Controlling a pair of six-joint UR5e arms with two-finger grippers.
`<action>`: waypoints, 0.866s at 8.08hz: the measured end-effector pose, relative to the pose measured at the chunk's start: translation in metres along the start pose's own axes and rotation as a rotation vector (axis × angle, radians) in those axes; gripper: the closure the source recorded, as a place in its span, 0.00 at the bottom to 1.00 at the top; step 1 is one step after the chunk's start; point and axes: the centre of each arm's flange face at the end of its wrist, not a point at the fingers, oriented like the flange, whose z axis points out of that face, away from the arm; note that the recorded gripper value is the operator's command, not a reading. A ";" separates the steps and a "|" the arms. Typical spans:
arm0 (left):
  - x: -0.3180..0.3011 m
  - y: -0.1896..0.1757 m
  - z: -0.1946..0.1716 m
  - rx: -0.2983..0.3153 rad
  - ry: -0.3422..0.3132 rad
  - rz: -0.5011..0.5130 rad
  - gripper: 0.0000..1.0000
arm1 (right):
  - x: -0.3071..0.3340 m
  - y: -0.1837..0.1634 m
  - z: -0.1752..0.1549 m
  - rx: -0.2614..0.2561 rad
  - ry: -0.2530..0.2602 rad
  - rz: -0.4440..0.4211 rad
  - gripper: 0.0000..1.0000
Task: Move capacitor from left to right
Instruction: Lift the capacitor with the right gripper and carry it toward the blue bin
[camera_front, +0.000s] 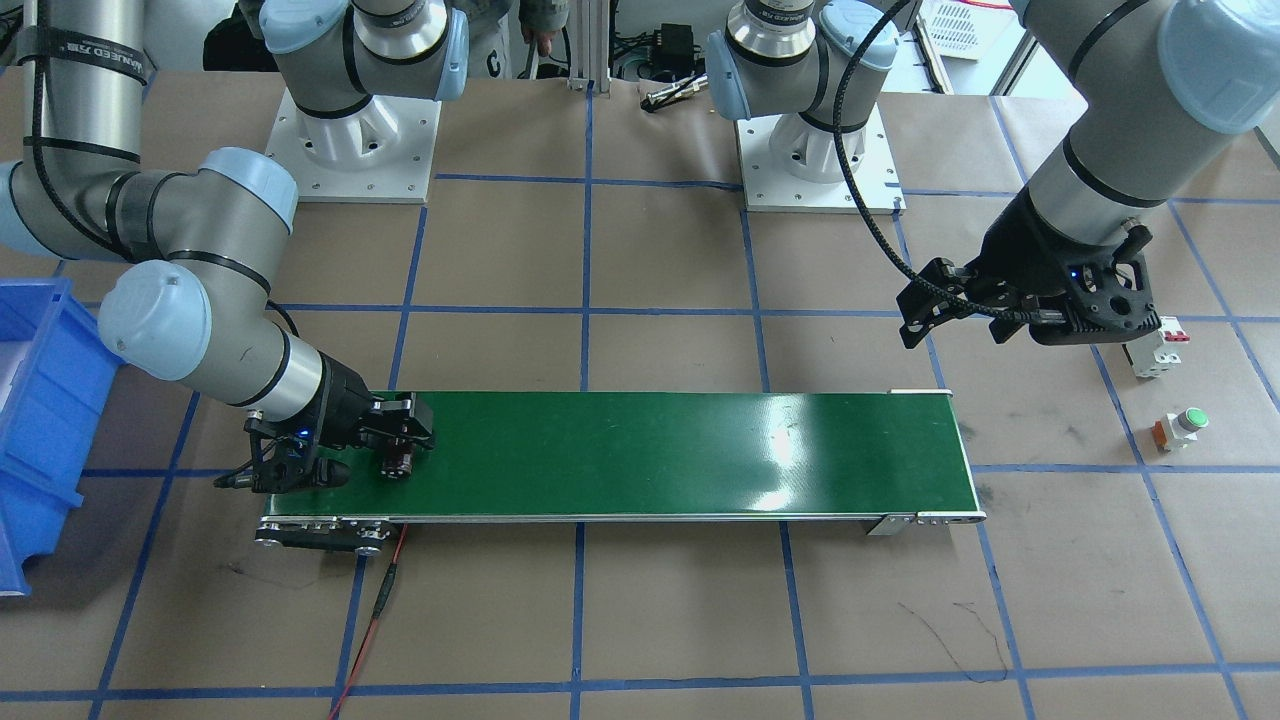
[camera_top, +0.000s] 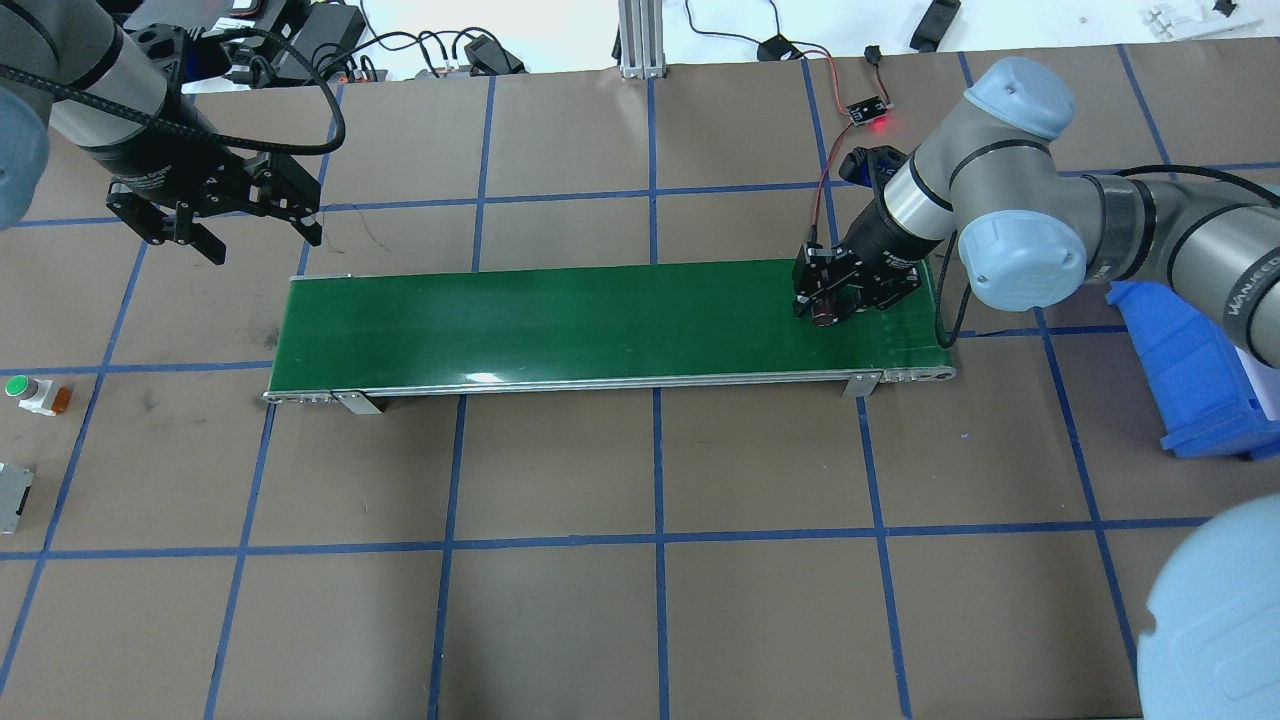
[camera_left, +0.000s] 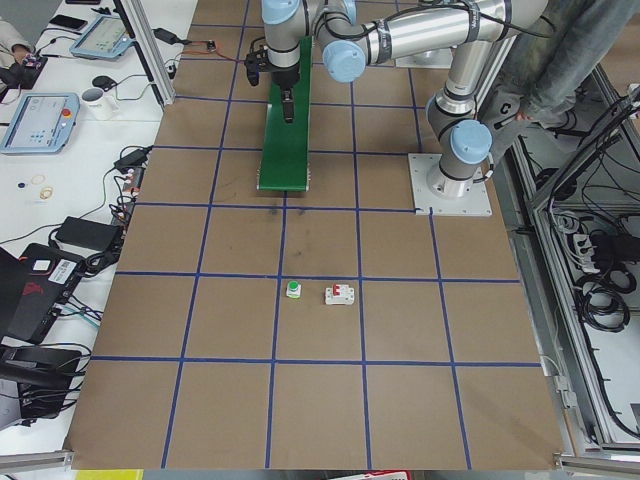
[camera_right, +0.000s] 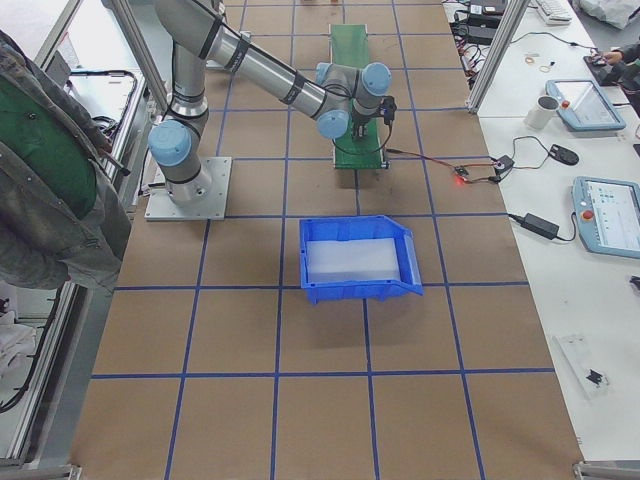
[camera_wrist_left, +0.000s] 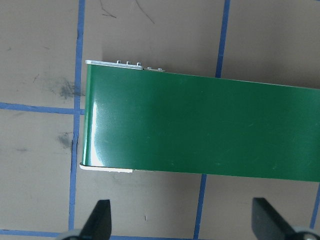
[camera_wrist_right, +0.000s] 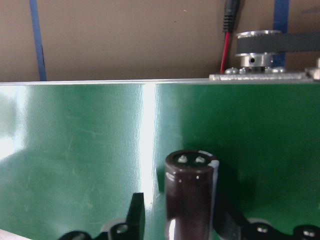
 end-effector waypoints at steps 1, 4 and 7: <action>0.000 0.000 -0.001 0.001 0.000 0.000 0.00 | 0.002 -0.002 0.002 0.004 0.006 -0.002 1.00; 0.001 0.002 -0.003 0.006 0.001 0.002 0.00 | 0.002 -0.006 -0.010 0.028 0.038 -0.010 1.00; 0.001 0.001 -0.004 0.008 0.001 0.001 0.00 | -0.001 -0.008 -0.069 0.086 0.183 -0.024 1.00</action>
